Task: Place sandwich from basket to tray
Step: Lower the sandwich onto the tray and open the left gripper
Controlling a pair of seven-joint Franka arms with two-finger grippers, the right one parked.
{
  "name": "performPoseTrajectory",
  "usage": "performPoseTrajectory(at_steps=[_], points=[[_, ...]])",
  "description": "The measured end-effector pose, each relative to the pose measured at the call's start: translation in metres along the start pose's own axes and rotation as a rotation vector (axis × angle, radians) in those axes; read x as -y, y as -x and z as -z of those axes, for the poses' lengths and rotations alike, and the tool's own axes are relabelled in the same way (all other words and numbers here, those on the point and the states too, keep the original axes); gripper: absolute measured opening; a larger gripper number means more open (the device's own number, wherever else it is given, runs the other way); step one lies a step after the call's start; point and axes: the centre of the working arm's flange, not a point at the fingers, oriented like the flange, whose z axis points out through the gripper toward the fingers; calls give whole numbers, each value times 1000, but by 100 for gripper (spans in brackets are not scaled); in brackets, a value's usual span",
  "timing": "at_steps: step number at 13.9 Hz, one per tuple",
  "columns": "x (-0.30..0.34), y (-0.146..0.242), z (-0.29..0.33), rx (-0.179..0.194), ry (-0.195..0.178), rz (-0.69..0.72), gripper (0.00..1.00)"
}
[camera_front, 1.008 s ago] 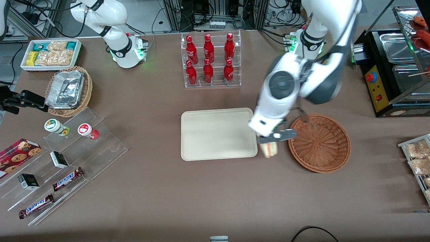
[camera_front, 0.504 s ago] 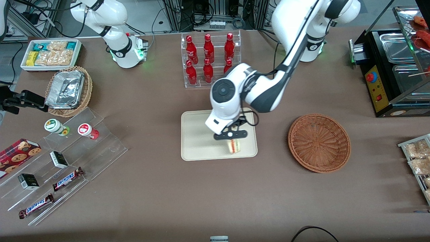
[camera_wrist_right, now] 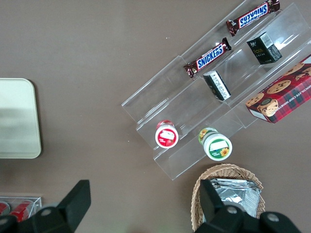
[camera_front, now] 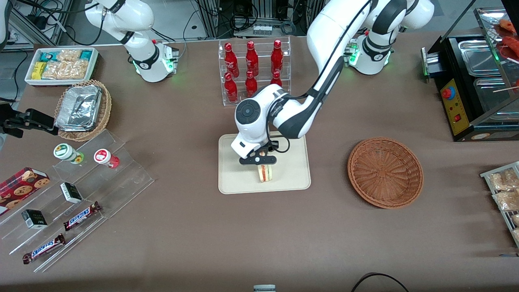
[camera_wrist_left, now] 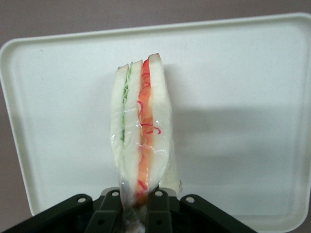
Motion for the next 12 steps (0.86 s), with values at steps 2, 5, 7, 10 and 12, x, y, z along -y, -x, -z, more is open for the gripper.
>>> performPoseTrajectory(at_steps=[2, 5, 7, 10, 12], points=[[-3, 3, -5, 4, -6, -6, 15], [-5, 5, -13, 11, -14, -10, 15], [-4, 5, -19, 16, -20, -11, 15], [-7, 8, -25, 21, -26, -17, 15], [-9, 10, -25, 21, -27, -21, 22]])
